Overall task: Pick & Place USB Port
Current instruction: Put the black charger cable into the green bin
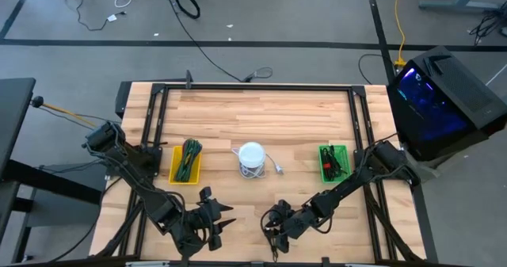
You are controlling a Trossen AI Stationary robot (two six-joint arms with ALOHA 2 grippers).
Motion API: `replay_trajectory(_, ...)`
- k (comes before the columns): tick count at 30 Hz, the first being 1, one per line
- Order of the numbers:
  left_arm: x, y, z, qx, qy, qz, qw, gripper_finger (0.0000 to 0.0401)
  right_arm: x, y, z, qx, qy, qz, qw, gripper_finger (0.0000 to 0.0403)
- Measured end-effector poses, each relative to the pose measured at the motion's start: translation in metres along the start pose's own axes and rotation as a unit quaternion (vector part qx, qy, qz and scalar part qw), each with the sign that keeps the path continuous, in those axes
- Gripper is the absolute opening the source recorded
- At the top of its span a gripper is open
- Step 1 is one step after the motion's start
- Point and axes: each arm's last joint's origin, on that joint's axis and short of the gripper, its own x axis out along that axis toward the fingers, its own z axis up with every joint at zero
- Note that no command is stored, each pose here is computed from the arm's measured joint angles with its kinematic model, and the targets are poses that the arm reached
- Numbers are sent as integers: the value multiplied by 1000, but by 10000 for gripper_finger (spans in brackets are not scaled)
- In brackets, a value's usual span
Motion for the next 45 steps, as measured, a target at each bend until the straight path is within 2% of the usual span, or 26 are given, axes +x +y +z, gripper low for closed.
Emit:
replay_trajectory(6, 0, 0, 0, 0, 0, 0, 1000, 167, 11, -3, -4, 9, 6, 8, 1000, 161)
replay_trajectory(8, 0, 0, 0, 0, 0, 0, 1000, 167, 14, -3, -4, 10, 3, 6, 1000, 146)
replay_trajectory(10, 0, 0, 0, -1, 0, 0, 1000, 167, 14, -3, -3, 7, 5, 5, 1000, 108)
replay_trajectory(12, 0, 0, 0, 0, 0, 0, 1000, 167, 16, -3, -1, 1, 16, 15, 1000, 46)
replay_trajectory(14, 0, 0, 0, 0, 0, 0, 1000, 167, 16, 0, 1, -18, 18, 21, 999, 21)
replay_trajectory(21, 0, 0, 0, 0, 2, -1, 1000, 167, 14, 0, 7, -18, 26, 19, 999, 7)
replay_trajectory(25, 0, 0, 0, 0, 2, -1, 1000, 167, 2, 1, 18, -24, 23, 11, 999, 6)
replay_trajectory(30, 0, 0, 0, 1, 3, 0, 1000, 167, -27, 7, 37, -44, 6, -19, 999, 6)
replay_trajectory(35, 0, 0, 0, 1, 3, 0, 1000, 167, -71, 13, 56, -56, -13, -59, 997, 6)
replay_trajectory(41, 0, 0, 0, 1, 5, -2, 1000, 167, -134, 5, 68, -38, -45, -176, 983, 6)
replay_trajectory(45, 0, 0, 0, 1, 5, -3, 1000, 167, -176, -6, 70, 1, -86, -256, 963, 6)
